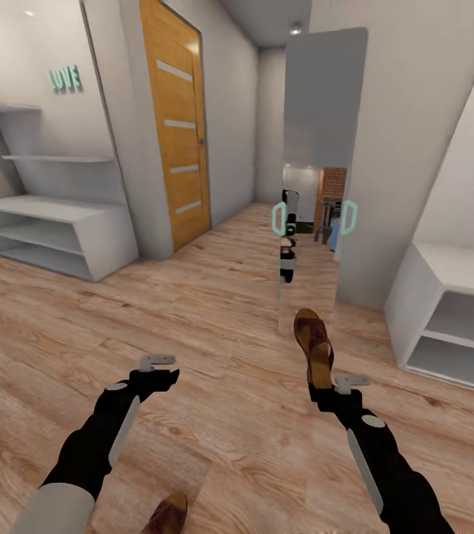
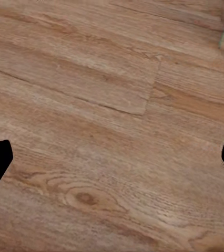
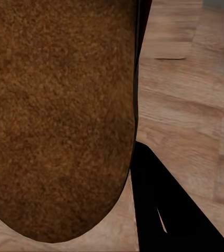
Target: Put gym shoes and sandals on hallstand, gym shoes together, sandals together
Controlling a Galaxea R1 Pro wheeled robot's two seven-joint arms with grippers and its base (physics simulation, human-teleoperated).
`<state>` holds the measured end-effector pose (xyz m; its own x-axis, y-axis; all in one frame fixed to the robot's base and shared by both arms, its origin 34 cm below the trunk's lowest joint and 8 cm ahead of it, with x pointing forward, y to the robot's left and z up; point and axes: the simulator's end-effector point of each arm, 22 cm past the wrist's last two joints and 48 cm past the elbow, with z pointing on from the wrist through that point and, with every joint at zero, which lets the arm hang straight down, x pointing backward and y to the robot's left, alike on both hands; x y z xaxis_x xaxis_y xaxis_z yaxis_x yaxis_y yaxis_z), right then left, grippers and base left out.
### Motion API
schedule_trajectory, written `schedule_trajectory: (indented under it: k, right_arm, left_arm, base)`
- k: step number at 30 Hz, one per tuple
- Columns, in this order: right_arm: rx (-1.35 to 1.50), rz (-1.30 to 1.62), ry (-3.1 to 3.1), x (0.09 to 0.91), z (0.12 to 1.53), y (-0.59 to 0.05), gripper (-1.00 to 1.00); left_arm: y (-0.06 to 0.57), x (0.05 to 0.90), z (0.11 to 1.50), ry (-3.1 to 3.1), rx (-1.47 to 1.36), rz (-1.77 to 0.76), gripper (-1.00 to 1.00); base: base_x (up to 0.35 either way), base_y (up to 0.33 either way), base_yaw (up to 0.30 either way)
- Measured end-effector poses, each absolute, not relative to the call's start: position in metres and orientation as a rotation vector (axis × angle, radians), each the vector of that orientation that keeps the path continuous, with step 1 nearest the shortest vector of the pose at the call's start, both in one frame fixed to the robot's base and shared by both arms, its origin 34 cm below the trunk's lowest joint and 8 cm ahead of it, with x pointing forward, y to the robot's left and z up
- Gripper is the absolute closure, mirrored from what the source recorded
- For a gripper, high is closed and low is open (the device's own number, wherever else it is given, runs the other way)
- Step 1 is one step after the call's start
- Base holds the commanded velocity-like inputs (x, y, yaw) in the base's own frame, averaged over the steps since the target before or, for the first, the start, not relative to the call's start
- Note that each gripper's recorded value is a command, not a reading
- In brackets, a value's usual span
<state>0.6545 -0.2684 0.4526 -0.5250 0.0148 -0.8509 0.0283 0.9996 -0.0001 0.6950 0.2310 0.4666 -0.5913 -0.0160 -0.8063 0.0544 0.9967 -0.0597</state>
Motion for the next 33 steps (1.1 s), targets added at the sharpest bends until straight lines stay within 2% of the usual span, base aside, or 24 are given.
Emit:
schedule_trajectory:
  k: [15,26,33]
  right_arm:
    - [0.03,-0.017,2.122,0.6547,0.4536,-0.2684,1.0]
    - [0.03,-0.018,2.122,0.6547,0.4532,-0.2684,1.0]
    - [0.03,-0.017,2.122,0.6547,0.4536,-0.2684,1.0]
  left_arm:
    - [0.2316,0.6952,0.4678,2.198,0.025,-0.096,-1.0]
    - [0.2316,0.6953,0.4676,2.199,0.025,-0.096,-1.0]
    - [0.2316,0.6952,0.4678,2.198,0.025,-0.096,-1.0]
  base:
    - [-0.005,0.0,-0.051]
    - [-0.216,0.081,0.0]
    - [-0.052,0.026,0.0]
